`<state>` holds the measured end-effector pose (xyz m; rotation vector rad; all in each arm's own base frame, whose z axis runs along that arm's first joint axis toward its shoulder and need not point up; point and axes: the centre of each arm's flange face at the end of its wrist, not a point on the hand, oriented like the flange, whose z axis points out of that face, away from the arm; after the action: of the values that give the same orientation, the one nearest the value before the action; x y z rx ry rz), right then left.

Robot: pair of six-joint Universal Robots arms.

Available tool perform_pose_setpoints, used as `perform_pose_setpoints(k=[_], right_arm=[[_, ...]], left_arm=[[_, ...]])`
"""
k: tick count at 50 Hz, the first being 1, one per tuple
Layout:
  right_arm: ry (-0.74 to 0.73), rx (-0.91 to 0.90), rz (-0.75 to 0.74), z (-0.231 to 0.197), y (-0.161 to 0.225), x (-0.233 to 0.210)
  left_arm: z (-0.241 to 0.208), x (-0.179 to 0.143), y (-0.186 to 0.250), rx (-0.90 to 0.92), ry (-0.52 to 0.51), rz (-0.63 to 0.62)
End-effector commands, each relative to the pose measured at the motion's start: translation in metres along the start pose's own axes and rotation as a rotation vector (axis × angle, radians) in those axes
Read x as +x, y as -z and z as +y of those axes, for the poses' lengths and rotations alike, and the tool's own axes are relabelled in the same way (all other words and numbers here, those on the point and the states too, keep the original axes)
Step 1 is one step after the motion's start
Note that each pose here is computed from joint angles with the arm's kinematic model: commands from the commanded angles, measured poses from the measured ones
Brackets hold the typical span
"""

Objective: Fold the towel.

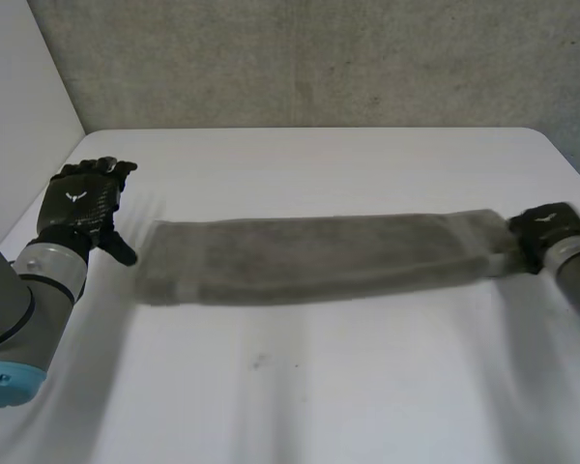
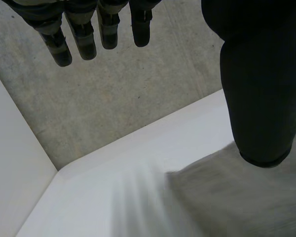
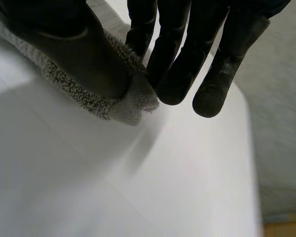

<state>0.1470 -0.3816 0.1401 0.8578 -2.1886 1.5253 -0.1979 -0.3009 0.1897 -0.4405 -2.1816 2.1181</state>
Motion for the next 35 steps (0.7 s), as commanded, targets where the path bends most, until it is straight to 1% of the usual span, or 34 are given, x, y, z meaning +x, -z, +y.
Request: perform_pose_setpoints(k=[1, 2, 4, 5, 6, 7, 8, 9, 10, 12, 13, 14, 15, 17, 18, 20, 21, 22, 23, 25, 26, 28, 29, 30, 33, 35], right_arm=[[0.230, -0.148, 0.169, 0.022, 0.002, 0.084], [0.230, -0.148, 0.169, 0.022, 0.002, 0.084], [0.250, -0.092, 0.224, 0.001, -0.001, 0.098], [0.250, -0.091, 0.224, 0.001, -0.001, 0.099], [0.242, -0.048, 0.247, -0.015, 0.000, 0.103], [0.242, -0.047, 0.247, -0.015, 0.000, 0.103], [0.229, 0.018, 0.253, -0.038, 0.005, 0.097], [0.213, 0.105, 0.238, -0.067, 0.014, 0.083], [0.213, 0.106, 0.238, -0.067, 0.014, 0.083], [0.199, 0.281, 0.145, -0.120, 0.037, 0.032], [0.199, 0.282, 0.144, -0.120, 0.037, 0.032], [0.201, 0.352, 0.090, -0.140, 0.051, 0.005], [0.201, 0.353, 0.090, -0.140, 0.051, 0.005], [0.235, 0.459, -0.041, -0.163, 0.075, -0.057], [0.236, 0.459, -0.042, -0.163, 0.076, -0.057], [0.284, 0.539, -0.194, -0.173, 0.104, -0.128], [0.284, 0.539, -0.195, -0.173, 0.104, -0.128], [0.299, 0.567, -0.251, -0.174, 0.116, -0.155], [0.299, 0.567, -0.252, -0.174, 0.116, -0.156], [0.334, 0.585, -0.349, -0.166, 0.130, -0.202], [0.334, 0.585, -0.350, -0.166, 0.130, -0.203], [0.360, 0.587, -0.415, -0.155, 0.138, -0.234], [0.360, 0.587, -0.415, -0.155, 0.138, -0.234], [0.372, 0.587, -0.439, -0.151, 0.142, -0.244], [0.382, 0.577, -0.468, -0.143, 0.147, -0.253], [0.377, 0.575, -0.463, -0.144, 0.148, -0.250]], left_arm=[[0.000, -0.001, 0.001, -0.001, 0.000, -0.004], [0.000, -0.001, 0.001, 0.000, 0.000, -0.004], [-0.001, -0.001, 0.001, 0.002, 0.000, -0.004], [-0.002, -0.002, 0.001, 0.005, 0.000, -0.005], [-0.004, -0.001, 0.002, 0.011, -0.001, -0.004], [-0.004, -0.001, 0.002, 0.011, -0.001, -0.004], [-0.005, -0.001, 0.002, 0.016, -0.001, -0.005], [-0.005, -0.001, 0.002, 0.016, -0.001, -0.005], [-0.006, -0.001, 0.003, 0.016, -0.001, -0.003], [-0.006, -0.001, 0.003, 0.017, -0.001, -0.003], [-0.006, -0.001, 0.003, 0.016, -0.001, -0.003], [-0.005, -0.001, 0.004, 0.013, -0.001, -0.003], [-0.005, -0.001, 0.004, 0.013, -0.001, -0.003], [-0.005, -0.001, 0.005, 0.011, -0.001, -0.003], [-0.005, -0.001, 0.005, 0.013, -0.001, -0.003], [-0.005, 0.000, 0.005, 0.013, -0.001, -0.001], [-0.005, 0.000, 0.005, 0.013, -0.001, 0.000], [-0.006, 0.000, 0.006, 0.015, -0.001, 0.000], [-0.006, 0.000, 0.006, 0.015, -0.001, 0.000], [-0.005, 0.002, 0.006, 0.014, -0.001, 0.005], [-0.005, 0.002, 0.006, 0.014, -0.001, 0.005], [-0.005, 0.002, 0.006, 0.014, -0.001, 0.005], [-0.005, 0.002, 0.006, 0.014, -0.001, 0.005], [-0.005, 0.002, 0.006, 0.014, -0.001, 0.006], [-0.005, 0.001, 0.006, 0.014, -0.003, 0.005], [-0.005, 0.001, 0.006, 0.014, -0.003, 0.005]])
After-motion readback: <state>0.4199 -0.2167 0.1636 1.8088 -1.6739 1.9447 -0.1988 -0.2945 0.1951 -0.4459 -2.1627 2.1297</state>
